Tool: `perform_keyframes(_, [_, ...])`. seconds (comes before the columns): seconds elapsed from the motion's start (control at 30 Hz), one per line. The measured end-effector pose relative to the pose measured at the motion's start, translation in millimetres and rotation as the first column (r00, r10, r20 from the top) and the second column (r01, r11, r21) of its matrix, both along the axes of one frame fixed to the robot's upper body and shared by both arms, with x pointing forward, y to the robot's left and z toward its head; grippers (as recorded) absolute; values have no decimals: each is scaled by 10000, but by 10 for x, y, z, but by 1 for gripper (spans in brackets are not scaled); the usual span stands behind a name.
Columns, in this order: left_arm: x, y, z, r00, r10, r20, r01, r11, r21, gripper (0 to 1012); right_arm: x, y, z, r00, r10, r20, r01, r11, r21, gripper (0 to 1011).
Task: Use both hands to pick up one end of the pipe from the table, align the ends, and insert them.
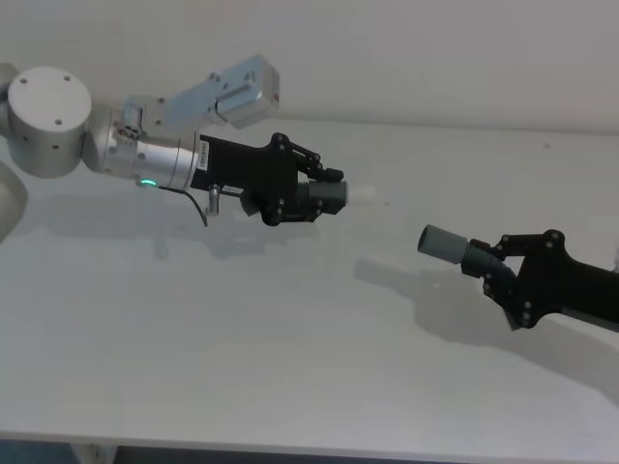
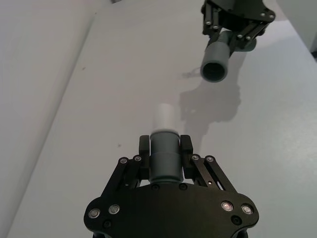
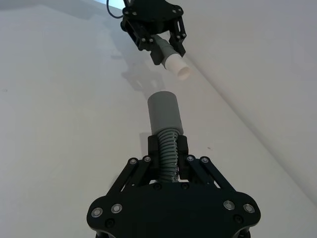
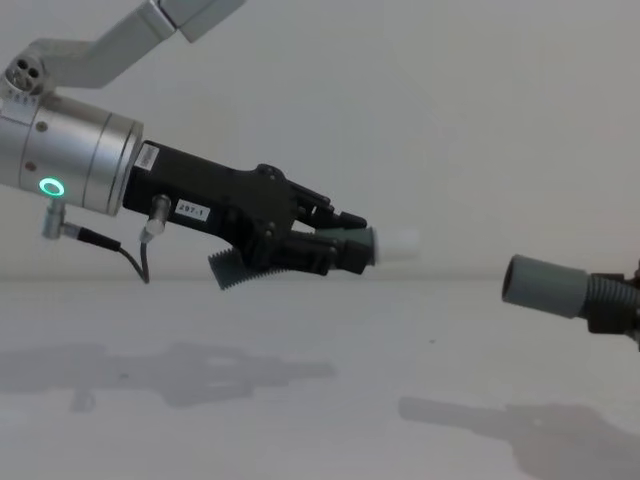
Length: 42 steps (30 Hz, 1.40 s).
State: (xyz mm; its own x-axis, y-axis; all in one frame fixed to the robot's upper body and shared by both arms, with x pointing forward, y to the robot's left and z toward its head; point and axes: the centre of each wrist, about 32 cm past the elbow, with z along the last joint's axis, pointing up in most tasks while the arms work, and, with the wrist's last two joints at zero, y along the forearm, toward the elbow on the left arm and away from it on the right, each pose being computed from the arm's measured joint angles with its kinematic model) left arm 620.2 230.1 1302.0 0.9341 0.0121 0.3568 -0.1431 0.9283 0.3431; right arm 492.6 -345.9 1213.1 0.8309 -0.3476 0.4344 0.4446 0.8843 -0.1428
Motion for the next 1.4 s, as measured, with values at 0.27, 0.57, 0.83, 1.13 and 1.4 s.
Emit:
perform_keyframes(0.27, [0,-41,31,9991,-407,-70,408,9990,183,351,-44,80,28,9999,-158,-58,157,9998,-91,202])
perform_keyframes(0.57, [12,-88,38,9979,-624,-145,628,9976,276,351,-79,148,43,9995,-298,-130,297,9995,-82,201])
perform_keyframes(0.83, [37,-127,24,9970,-756,-179,761,9967,278,351,-85,187,53,9989,-405,-218,404,9992,-57,201])
perform_keyframes(1.13, [66,-151,13,9962,-852,-202,856,9960,244,351,-60,224,63,9984,-479,-294,478,9988,-47,201])
perform_keyframes(1.4, [86,-159,8,9958,-891,-220,896,9958,199,351,-28,235,59,9977,-572,-370,569,9983,-89,201])
